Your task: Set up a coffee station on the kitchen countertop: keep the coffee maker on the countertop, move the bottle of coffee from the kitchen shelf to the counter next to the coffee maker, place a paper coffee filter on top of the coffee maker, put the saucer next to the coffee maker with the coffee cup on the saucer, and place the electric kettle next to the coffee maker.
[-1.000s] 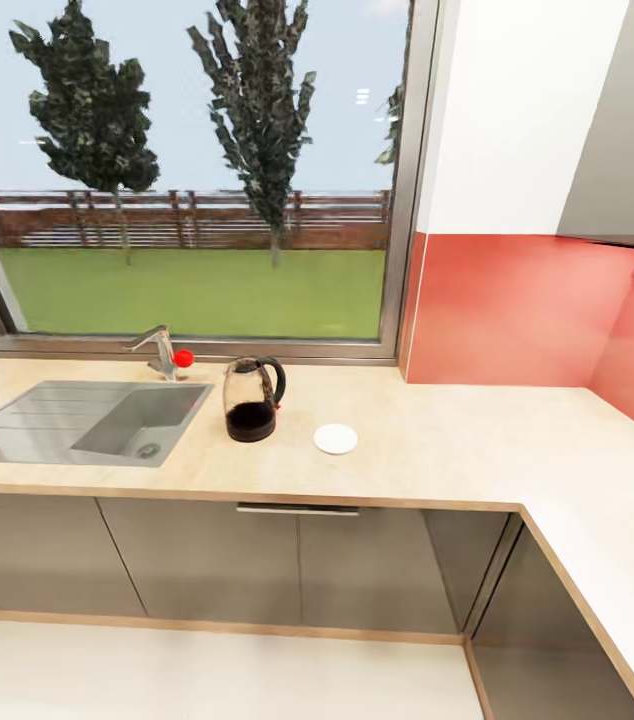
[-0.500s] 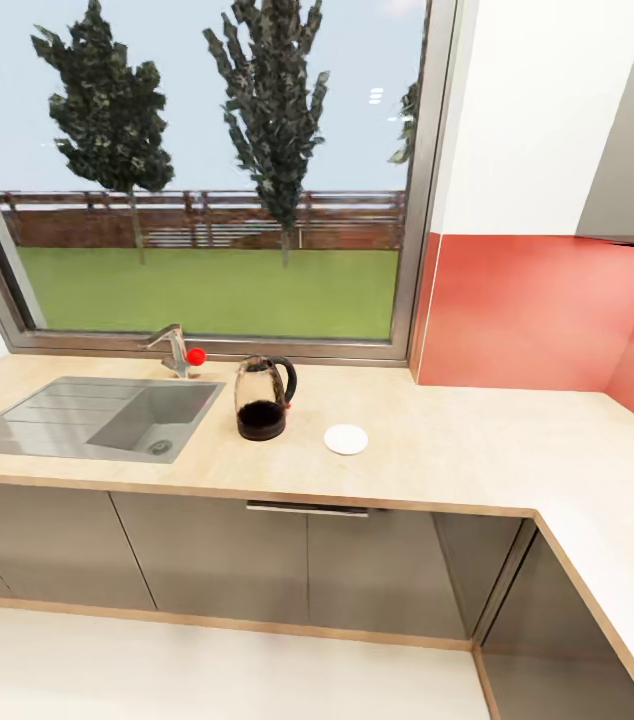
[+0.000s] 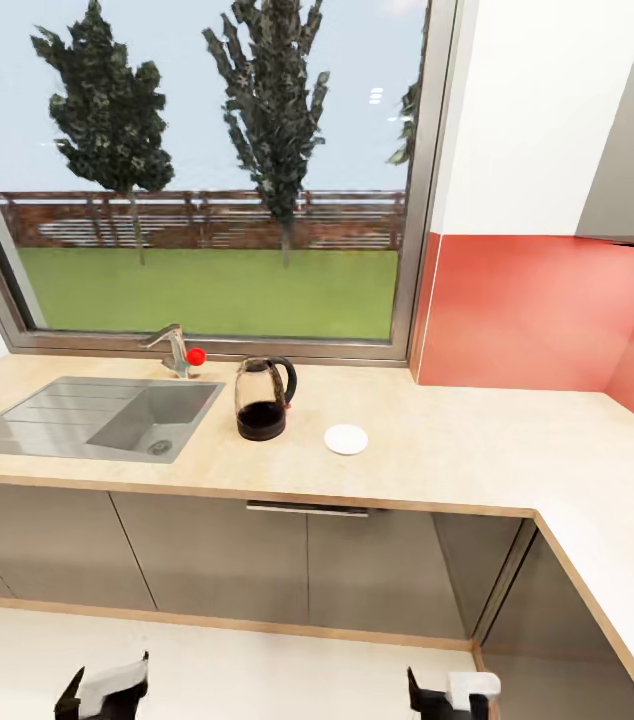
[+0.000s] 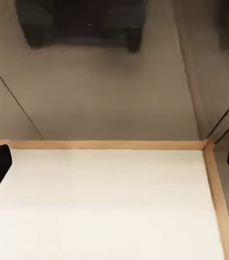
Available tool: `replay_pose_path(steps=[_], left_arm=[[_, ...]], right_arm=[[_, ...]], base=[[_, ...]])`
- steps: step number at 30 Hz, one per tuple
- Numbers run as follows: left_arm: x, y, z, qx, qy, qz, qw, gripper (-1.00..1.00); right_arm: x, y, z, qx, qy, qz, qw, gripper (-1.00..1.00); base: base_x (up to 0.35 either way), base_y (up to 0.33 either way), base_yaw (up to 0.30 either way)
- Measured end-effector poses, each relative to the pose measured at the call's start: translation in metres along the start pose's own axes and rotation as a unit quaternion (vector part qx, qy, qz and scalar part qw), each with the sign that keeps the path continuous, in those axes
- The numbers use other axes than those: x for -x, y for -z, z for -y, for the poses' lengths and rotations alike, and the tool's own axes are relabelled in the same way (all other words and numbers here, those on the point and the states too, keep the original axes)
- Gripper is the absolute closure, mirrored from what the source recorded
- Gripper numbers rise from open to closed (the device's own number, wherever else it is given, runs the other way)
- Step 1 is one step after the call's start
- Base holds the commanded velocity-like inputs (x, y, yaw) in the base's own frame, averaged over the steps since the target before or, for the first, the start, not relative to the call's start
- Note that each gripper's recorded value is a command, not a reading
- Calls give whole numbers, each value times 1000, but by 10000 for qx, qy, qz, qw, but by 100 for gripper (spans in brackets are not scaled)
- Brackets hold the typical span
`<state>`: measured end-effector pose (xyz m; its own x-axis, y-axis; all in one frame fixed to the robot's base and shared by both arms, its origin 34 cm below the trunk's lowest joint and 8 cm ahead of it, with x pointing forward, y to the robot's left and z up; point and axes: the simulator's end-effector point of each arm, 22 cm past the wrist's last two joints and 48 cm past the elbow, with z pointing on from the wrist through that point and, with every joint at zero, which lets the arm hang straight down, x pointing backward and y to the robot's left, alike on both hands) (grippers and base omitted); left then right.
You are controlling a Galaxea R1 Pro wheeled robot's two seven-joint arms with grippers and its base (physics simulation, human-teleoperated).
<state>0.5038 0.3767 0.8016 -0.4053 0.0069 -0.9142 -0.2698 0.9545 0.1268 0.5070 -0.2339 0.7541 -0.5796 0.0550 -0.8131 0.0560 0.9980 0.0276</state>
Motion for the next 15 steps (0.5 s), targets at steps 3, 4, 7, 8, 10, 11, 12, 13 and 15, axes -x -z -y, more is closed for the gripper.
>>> replay_pose_path(steps=[3,4,7,8,10,11,12,13,15], left_arm=[[77,-28,3,57,681,774,9947,-100],[105,-38,10,-20,822,1035,9912,-100],[182,-59,13,-50,1009,1695,9803,-100],[210,-65,13,-44,1054,1915,9758,-100],[275,-75,11,-25,1169,2366,9646,-100],[295,-80,11,-46,1209,2366,9640,-100],[308,-83,11,-64,1236,2344,9642,-100],[320,-84,11,-98,1247,2315,9648,-100],[345,-82,14,-194,1271,2309,9644,-100]], right_arm=[[71,-3,-22,113,-190,912,9956,-100],[99,-3,-28,147,-253,1220,9921,-100],[167,6,-38,198,-406,1931,9801,-100],[189,11,-45,238,-494,2161,9748,-100],[253,32,-52,282,-668,2839,9561,-100],[283,44,-51,288,-716,3155,9458,-100],[301,53,-50,288,-747,3351,9388,-100],[316,61,-48,286,-768,3503,9331,-100],[338,70,-47,291,-785,3644,9275,-100]], base=[[0,0,0],[0,0,0],[0,0,0],[0,0,0],[0,0,0],[0,0,0],[0,0,0],[0,0,0],[0,0,0]])
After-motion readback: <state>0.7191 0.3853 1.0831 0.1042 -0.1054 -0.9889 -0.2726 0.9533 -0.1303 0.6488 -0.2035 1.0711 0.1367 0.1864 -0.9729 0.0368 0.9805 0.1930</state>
